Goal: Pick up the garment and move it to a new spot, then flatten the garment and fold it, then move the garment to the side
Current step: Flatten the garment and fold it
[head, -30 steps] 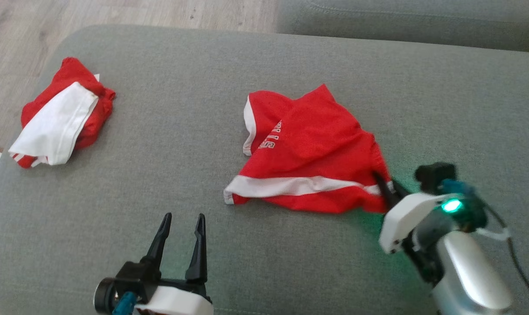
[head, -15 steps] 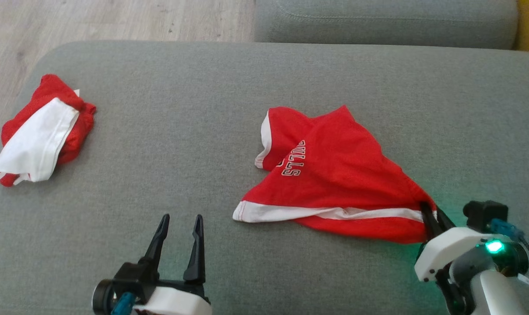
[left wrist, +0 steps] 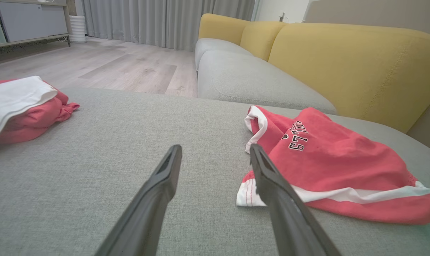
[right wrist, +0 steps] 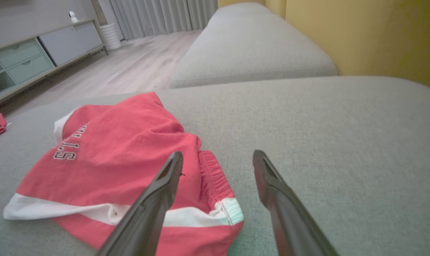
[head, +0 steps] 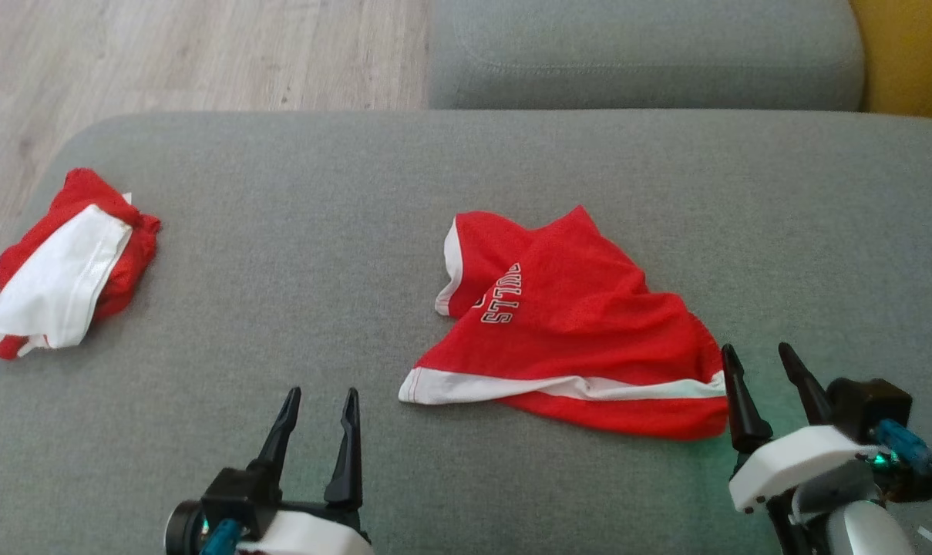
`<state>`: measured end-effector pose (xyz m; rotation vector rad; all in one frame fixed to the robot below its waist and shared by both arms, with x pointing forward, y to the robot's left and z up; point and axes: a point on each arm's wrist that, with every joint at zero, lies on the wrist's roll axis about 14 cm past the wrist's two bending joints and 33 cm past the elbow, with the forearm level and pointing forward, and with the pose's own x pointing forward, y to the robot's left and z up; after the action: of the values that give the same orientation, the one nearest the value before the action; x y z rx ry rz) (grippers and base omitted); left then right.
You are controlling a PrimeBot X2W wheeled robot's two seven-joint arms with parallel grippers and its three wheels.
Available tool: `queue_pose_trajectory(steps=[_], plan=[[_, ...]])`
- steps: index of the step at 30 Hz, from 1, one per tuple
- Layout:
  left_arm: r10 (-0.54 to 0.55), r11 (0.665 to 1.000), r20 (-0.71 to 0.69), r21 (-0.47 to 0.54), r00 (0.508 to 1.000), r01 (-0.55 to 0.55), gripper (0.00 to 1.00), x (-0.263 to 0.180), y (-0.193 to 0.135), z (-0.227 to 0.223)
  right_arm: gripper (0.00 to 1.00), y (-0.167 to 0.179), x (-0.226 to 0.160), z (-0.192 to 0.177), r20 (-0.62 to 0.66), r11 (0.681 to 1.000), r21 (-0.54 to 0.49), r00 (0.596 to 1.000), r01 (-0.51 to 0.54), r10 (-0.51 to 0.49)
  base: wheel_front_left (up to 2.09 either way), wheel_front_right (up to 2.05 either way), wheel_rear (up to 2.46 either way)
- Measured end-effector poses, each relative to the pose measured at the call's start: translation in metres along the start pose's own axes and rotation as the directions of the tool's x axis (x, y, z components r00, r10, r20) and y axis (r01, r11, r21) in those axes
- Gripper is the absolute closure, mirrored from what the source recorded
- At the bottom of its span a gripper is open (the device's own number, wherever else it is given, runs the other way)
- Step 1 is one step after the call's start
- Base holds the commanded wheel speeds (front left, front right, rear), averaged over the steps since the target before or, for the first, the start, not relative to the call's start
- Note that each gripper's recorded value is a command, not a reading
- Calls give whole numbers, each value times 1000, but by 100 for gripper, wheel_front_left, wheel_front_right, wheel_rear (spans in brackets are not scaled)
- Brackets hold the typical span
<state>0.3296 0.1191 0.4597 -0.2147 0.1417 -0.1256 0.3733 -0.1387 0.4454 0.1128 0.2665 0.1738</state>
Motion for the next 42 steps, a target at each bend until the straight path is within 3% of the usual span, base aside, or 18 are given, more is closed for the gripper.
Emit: queue_pose_trajectory(steps=[16, 42], plan=[[0, 1000, 13, -4, 1000, 0, 0, -17, 1, 1, 0, 11, -29, 31, 138, 1000, 5, 990, -22, 21, 0, 0, 0], [24, 1000, 1, -7, 1000, -24, 0, -18, 7, 2, 0, 13, -36, 18, 104, 999, 15, 994, -28, 27, 0, 0, 0]])
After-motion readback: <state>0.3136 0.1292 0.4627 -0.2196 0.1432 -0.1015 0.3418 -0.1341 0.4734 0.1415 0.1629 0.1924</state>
